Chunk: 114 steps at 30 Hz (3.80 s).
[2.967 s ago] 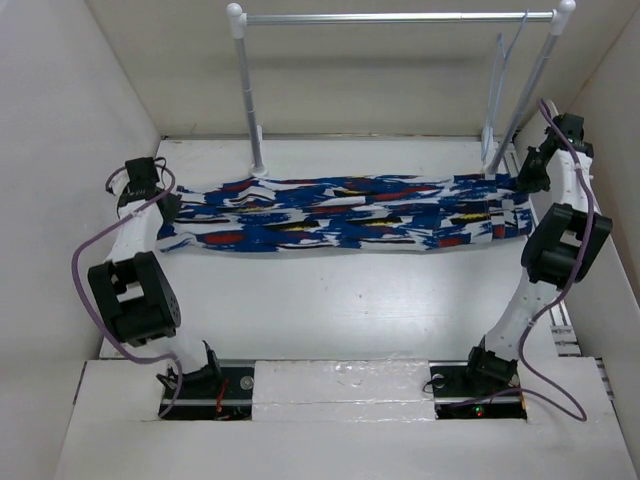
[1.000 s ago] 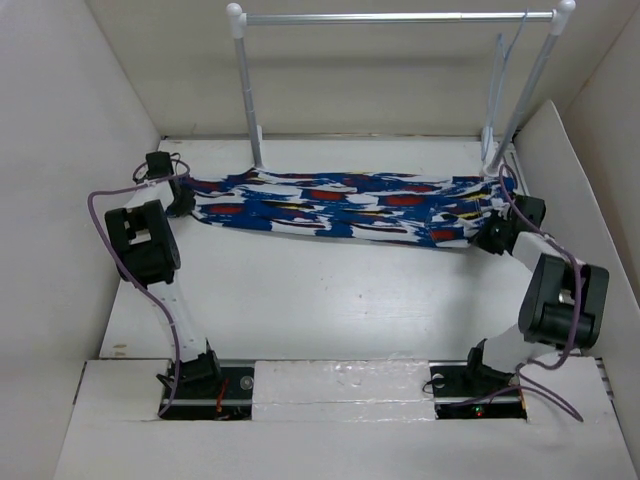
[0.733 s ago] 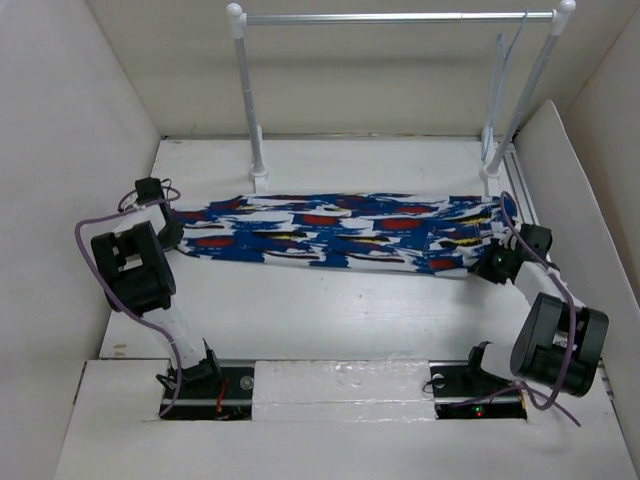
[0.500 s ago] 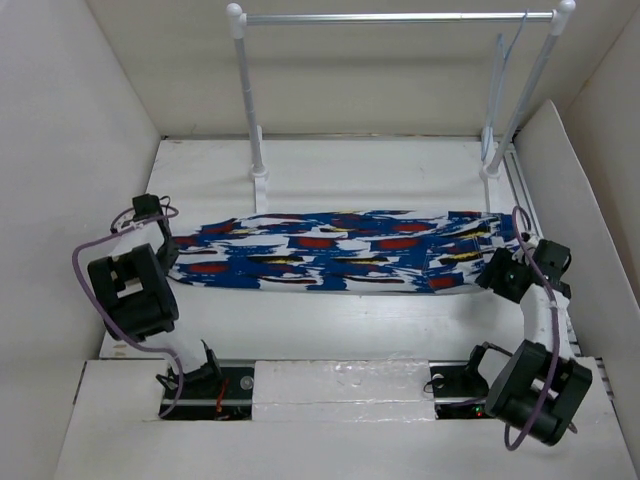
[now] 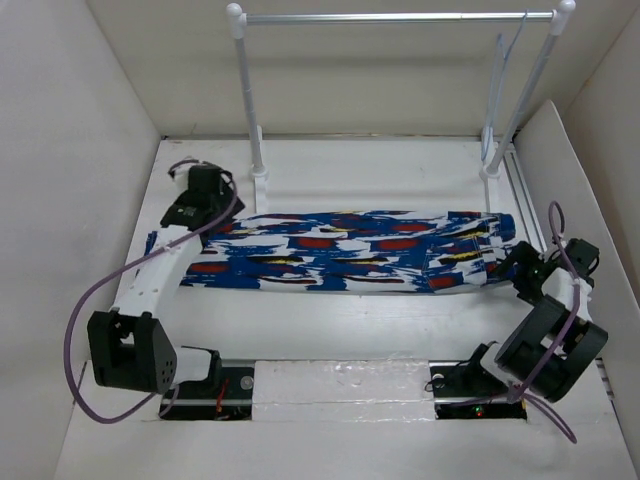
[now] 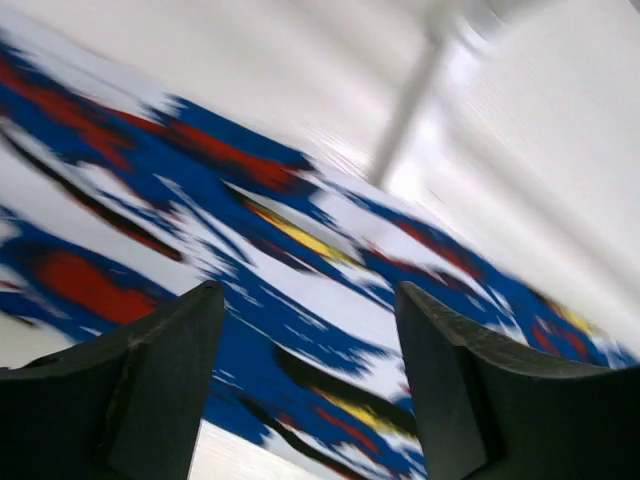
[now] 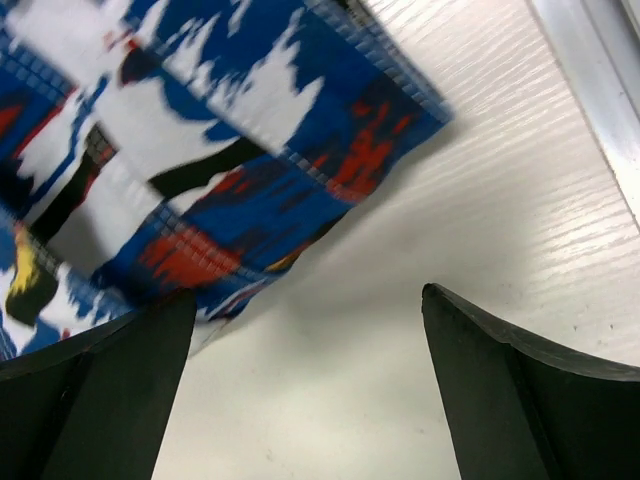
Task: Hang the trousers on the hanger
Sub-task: Fold the trousers at the center of the board.
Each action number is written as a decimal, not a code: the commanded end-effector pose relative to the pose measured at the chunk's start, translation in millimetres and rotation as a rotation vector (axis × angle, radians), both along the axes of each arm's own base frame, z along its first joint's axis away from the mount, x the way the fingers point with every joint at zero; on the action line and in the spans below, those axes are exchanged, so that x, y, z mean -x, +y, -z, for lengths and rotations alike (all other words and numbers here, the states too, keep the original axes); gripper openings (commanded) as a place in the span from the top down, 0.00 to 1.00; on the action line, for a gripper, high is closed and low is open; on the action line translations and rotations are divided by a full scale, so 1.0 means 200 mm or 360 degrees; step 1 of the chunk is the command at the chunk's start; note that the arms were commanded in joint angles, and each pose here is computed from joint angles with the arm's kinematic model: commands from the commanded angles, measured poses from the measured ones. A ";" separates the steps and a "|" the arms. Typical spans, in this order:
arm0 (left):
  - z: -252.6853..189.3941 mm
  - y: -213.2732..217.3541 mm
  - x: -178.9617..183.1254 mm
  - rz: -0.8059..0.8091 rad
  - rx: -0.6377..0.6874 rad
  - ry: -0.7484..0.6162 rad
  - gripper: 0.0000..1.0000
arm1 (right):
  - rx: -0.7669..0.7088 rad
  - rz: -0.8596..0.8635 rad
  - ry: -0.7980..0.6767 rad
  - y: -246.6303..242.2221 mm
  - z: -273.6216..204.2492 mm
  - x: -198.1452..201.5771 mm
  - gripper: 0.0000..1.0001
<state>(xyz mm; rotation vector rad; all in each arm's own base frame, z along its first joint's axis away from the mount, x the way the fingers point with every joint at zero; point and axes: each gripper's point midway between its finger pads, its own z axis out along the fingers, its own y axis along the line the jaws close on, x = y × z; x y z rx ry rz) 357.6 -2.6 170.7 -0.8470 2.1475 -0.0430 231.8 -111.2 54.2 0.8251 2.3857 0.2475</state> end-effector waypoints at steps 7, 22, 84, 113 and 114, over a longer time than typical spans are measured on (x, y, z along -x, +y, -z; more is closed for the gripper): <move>0.18 -0.80 0.17 0.0649 0.0152 0.0074 0.83 | -0.0069 0.0103 -0.0248 -0.11 0.03 -0.31 0.01; 0.59 -1.27 0.46 0.1050 -0.0072 0.0353 1.00 | 0.0496 -0.0155 -0.0654 0.07 -0.85 -0.26 1.00; -0.74 0.03 0.25 0.0090 0.0058 -0.0657 0.80 | 0.0003 -0.2373 -0.1228 3.17 -1.09 -0.20 0.27; 0.12 -0.23 0.18 0.0257 0.0419 -0.0152 0.91 | 0.0525 -0.2097 -0.0286 1.76 -0.21 0.06 0.89; 0.05 -0.28 0.17 0.0317 0.0396 -0.0185 0.91 | 0.0557 -0.2126 -0.0354 1.76 -0.31 0.02 0.82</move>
